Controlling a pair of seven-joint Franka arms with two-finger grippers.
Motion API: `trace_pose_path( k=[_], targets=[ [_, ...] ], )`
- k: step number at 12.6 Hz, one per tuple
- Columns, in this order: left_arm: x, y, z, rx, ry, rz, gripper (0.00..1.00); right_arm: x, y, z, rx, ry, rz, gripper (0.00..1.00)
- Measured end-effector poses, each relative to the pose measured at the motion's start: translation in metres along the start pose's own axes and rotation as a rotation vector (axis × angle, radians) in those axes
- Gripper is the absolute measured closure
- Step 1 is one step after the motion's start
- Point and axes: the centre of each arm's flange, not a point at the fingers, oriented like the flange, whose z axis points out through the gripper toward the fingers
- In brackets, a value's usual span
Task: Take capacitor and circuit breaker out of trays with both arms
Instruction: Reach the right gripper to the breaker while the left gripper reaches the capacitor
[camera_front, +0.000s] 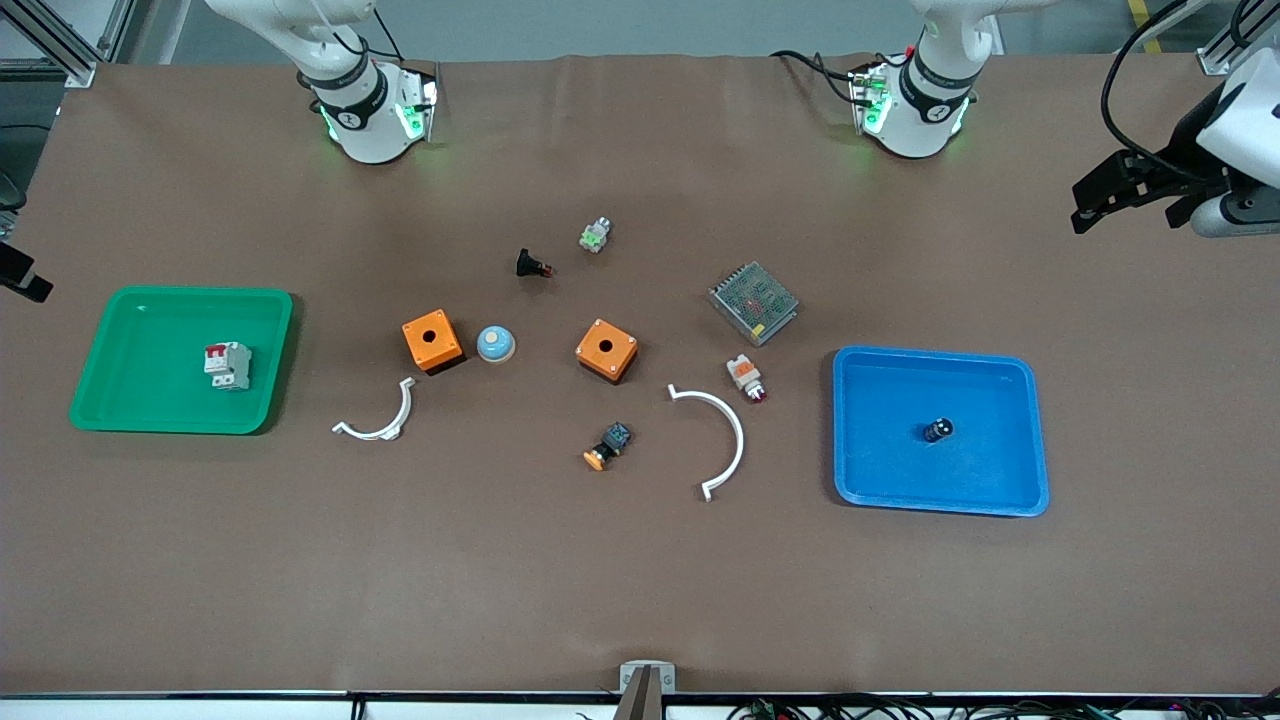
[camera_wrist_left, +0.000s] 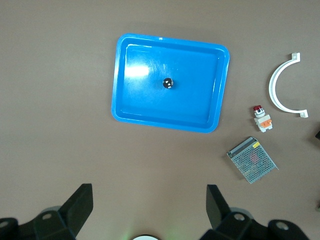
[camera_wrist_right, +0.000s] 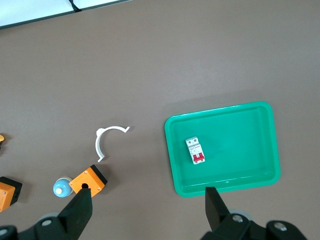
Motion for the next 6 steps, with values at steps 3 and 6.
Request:
trace_pose_path(
  k=[3, 6],
  targets=[
    [0.000, -0.001, 0.001, 0.000, -0.004, -0.001, 0.00, 0.000, 0.000, 0.002, 0.000, -0.005, 0.000, 0.00],
    [0.016, -0.006, 0.023, -0.003, -0.045, -0.008, 0.00, 0.000, 0.004, 0.018, -0.001, -0.030, 0.007, 0.00]
  ],
)
